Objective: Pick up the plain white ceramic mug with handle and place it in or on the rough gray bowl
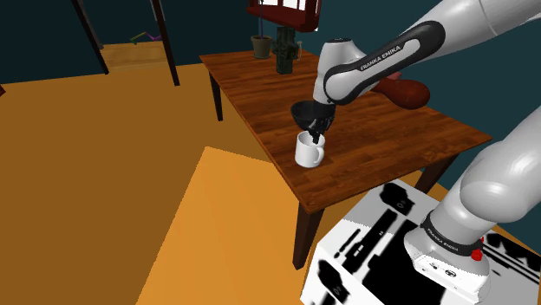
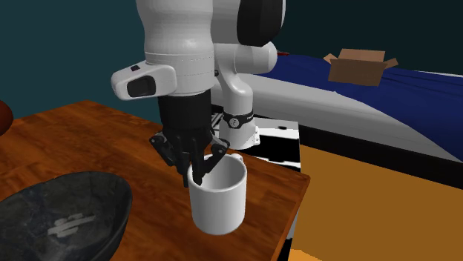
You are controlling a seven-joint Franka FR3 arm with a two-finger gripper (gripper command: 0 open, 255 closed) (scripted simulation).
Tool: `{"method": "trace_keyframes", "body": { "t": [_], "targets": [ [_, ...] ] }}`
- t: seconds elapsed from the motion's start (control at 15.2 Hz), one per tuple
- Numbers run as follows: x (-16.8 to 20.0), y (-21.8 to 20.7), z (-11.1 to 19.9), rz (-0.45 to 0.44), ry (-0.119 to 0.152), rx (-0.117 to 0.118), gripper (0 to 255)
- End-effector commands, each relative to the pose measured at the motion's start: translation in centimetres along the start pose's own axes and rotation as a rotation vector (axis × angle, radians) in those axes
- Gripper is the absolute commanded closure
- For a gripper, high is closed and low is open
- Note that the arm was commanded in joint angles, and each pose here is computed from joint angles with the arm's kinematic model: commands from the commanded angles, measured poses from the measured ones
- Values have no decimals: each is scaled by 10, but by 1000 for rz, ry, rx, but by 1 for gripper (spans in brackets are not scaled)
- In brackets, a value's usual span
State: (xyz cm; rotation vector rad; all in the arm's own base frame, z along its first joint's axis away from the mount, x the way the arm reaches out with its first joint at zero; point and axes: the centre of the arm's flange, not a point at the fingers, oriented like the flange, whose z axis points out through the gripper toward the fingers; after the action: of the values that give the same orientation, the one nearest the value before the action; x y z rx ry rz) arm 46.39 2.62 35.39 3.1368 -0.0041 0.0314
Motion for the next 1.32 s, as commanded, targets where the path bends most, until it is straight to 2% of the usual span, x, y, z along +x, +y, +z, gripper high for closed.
{"method": "trace_keyframes", "body": {
  "t": [0.0,0.26,1.25],
  "targets": [
    [0,0,0,0,-1,0,255],
    [0,0,0,0,-1,0,255],
    [1,0,-79,0,-1,0,255]
  ]
}}
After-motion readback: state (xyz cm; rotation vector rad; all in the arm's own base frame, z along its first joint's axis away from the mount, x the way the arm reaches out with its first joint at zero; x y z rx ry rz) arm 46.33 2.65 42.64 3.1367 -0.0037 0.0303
